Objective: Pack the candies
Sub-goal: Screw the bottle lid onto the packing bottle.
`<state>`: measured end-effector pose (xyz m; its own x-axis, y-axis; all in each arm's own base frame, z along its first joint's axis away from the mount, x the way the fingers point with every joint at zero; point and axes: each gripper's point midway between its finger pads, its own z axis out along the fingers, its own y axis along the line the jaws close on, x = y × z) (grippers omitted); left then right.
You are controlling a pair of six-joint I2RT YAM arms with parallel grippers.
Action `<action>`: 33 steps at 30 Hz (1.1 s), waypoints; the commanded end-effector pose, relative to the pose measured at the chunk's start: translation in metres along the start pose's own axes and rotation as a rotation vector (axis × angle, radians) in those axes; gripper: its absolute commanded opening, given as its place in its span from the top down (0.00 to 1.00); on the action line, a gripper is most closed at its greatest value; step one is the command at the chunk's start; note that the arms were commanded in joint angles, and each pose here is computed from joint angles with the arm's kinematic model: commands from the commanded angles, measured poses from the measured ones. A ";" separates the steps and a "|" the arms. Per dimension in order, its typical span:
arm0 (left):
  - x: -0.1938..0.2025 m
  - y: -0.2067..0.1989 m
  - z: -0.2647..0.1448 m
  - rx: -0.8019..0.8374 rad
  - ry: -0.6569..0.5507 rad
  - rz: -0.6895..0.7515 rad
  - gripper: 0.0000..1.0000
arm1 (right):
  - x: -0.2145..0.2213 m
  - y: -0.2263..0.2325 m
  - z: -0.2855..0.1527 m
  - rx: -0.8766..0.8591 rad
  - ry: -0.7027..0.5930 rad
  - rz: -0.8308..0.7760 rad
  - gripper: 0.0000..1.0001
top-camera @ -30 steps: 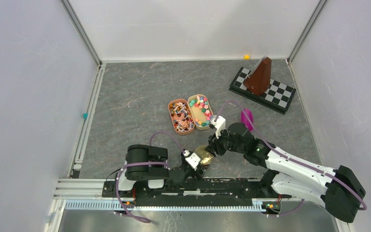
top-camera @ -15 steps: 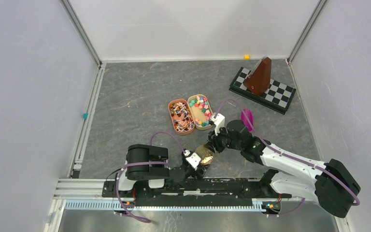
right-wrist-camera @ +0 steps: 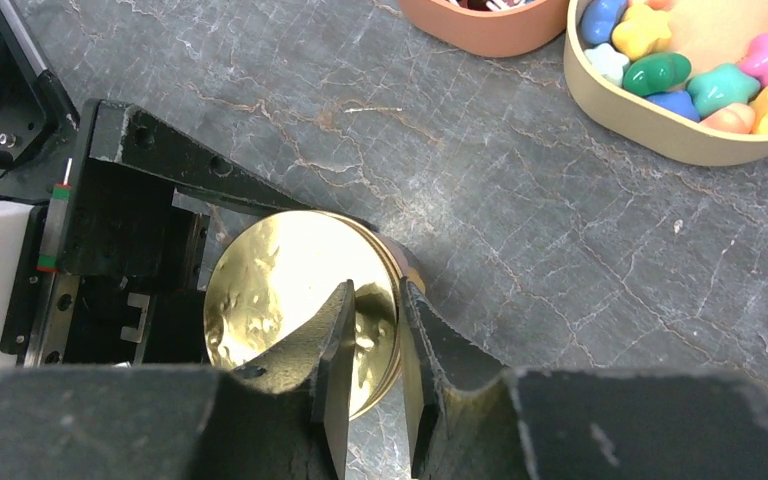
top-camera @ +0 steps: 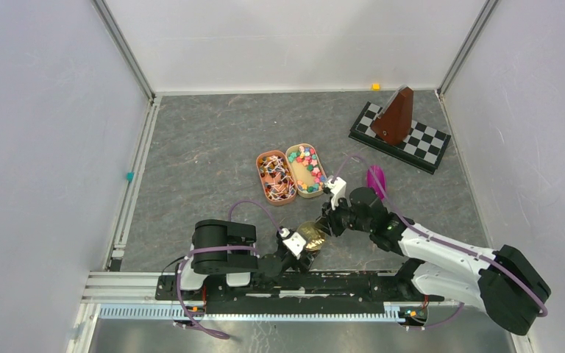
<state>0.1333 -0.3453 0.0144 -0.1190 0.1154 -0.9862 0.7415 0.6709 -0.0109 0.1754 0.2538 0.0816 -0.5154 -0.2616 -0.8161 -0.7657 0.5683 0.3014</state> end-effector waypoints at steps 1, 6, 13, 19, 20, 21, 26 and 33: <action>0.013 0.000 -0.002 0.025 0.029 0.043 0.29 | 0.016 0.006 -0.006 -0.030 0.021 0.032 0.74; 0.011 0.001 -0.001 0.015 0.026 0.044 0.29 | 0.030 0.010 -0.013 -0.048 0.040 0.060 0.78; 0.010 0.003 -0.002 0.005 0.023 0.045 0.29 | 0.042 0.019 -0.029 -0.073 0.031 0.100 0.80; 0.010 0.003 -0.002 0.006 0.021 0.046 0.30 | 0.063 0.028 -0.044 -0.102 0.090 0.122 0.80; 0.009 0.003 -0.002 0.006 0.020 0.044 0.30 | 0.063 0.032 -0.046 -0.121 0.091 0.122 0.80; 0.009 0.002 -0.001 0.008 0.020 0.045 0.30 | 0.060 0.037 -0.048 -0.141 0.087 0.122 0.81; 0.009 0.001 -0.002 0.015 0.020 0.048 0.30 | 0.030 0.043 -0.059 -0.136 0.019 0.094 0.78; 0.009 0.000 -0.002 0.021 0.021 0.047 0.30 | -0.020 0.023 -0.059 0.009 -0.088 0.031 0.58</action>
<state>0.1335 -0.3451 0.0144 -0.1164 0.1176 -0.9862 0.7414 0.6710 -0.0074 0.1163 0.2190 0.0977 -0.5901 -0.2288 -0.7742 -0.7377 0.5423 0.4021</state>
